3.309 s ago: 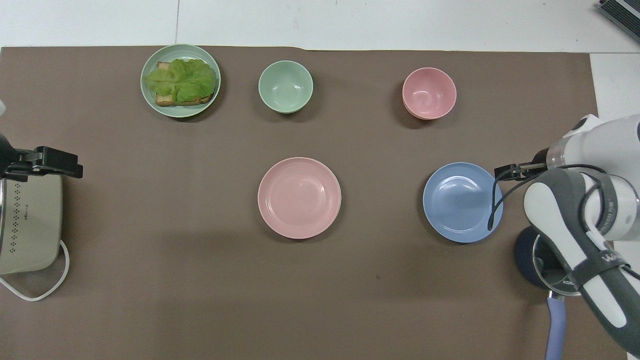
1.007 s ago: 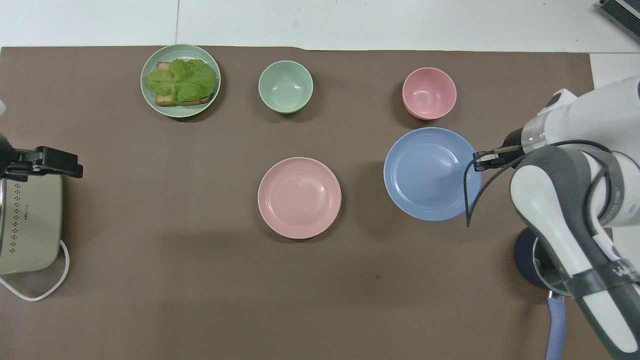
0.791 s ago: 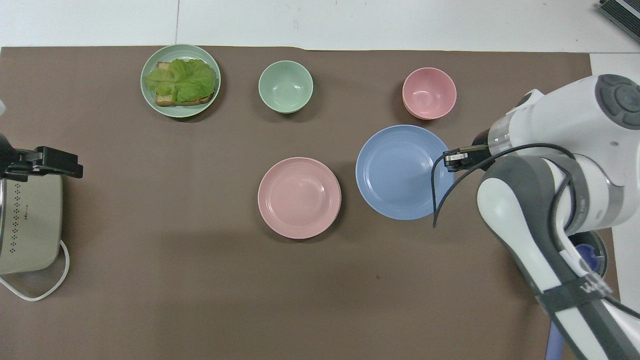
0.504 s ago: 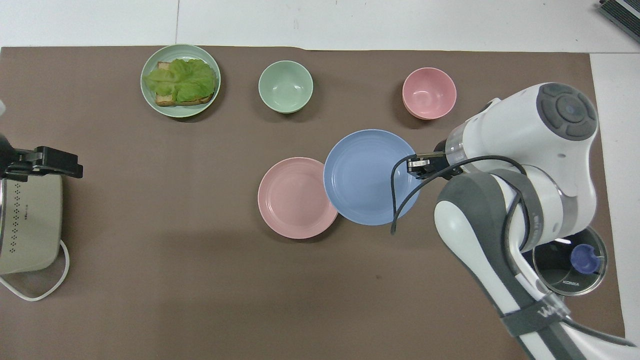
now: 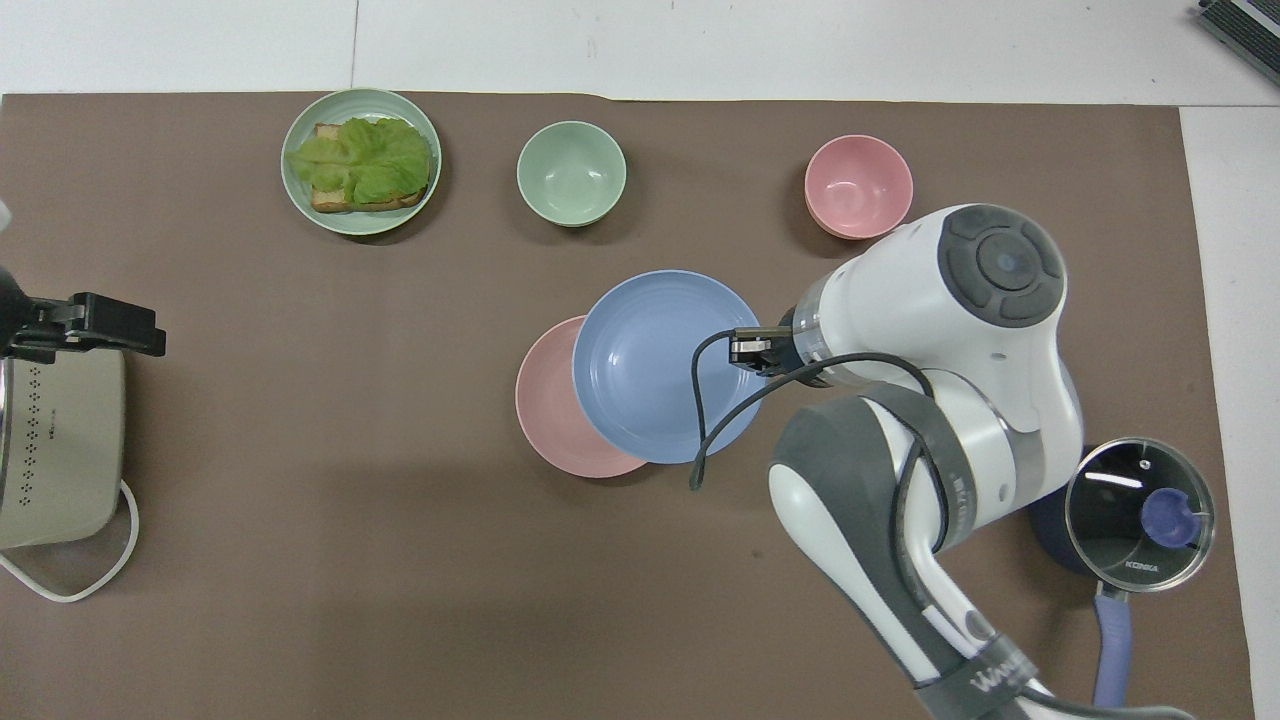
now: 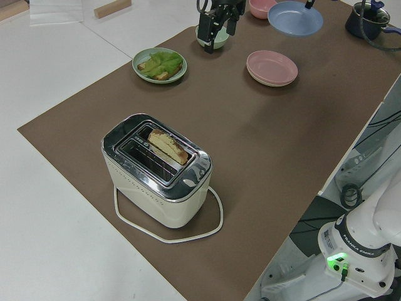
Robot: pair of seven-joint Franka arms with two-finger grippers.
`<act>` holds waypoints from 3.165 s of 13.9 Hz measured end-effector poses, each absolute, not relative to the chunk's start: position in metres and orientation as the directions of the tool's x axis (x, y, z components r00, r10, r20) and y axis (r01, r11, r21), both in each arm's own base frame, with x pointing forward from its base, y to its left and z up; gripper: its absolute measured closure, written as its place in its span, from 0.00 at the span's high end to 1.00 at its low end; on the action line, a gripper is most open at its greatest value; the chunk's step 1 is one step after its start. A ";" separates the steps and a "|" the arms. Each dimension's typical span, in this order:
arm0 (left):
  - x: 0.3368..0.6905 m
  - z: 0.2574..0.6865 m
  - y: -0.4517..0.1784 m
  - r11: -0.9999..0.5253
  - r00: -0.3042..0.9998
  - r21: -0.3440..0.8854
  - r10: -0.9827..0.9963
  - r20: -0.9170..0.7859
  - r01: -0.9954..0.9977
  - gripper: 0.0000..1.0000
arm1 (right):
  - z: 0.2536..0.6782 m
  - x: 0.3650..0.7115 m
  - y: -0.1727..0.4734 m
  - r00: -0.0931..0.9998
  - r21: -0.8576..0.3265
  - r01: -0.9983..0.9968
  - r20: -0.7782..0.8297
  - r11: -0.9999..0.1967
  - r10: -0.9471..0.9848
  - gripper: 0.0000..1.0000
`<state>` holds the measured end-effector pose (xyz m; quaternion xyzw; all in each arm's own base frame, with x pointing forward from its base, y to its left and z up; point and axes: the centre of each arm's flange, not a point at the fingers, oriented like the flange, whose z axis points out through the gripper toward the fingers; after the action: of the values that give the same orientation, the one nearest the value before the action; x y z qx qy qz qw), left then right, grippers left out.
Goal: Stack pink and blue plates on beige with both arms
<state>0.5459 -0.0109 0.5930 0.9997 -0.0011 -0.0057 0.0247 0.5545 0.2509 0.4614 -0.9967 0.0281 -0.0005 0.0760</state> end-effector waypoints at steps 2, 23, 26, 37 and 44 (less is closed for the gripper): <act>0.546 0.593 -0.011 -0.999 1.000 0.049 -0.003 -0.011 -0.002 1.00 | 0.448 0.549 0.277 0.998 -0.155 -0.062 -0.006 -0.986 -0.062 0.04; 0.546 0.593 -0.011 -0.999 1.000 0.049 -0.003 -0.011 -0.002 1.00 | 0.340 0.544 0.307 0.999 -0.134 0.012 -0.046 -0.991 0.018 0.04; 0.546 0.593 -0.011 -0.999 1.000 0.049 -0.003 -0.011 -0.002 1.00 | 0.337 0.547 0.305 0.999 -0.141 0.033 -0.025 -0.989 0.037 0.05; 0.546 0.593 -0.011 -0.999 1.000 0.049 -0.003 -0.011 -0.002 1.00 | 0.391 0.572 0.252 0.999 -0.148 -0.035 0.035 -0.988 -0.040 1.00; 0.546 0.593 -0.011 -0.999 1.000 0.049 -0.003 -0.011 -0.002 1.00 | 0.499 0.583 0.165 0.990 -0.056 -0.091 0.100 -0.994 -0.097 1.00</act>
<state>0.5459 -0.0109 0.5930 0.9997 -0.0011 -0.0057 0.0247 0.5827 0.1650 0.4993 -0.9972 0.0471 -0.0516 0.0259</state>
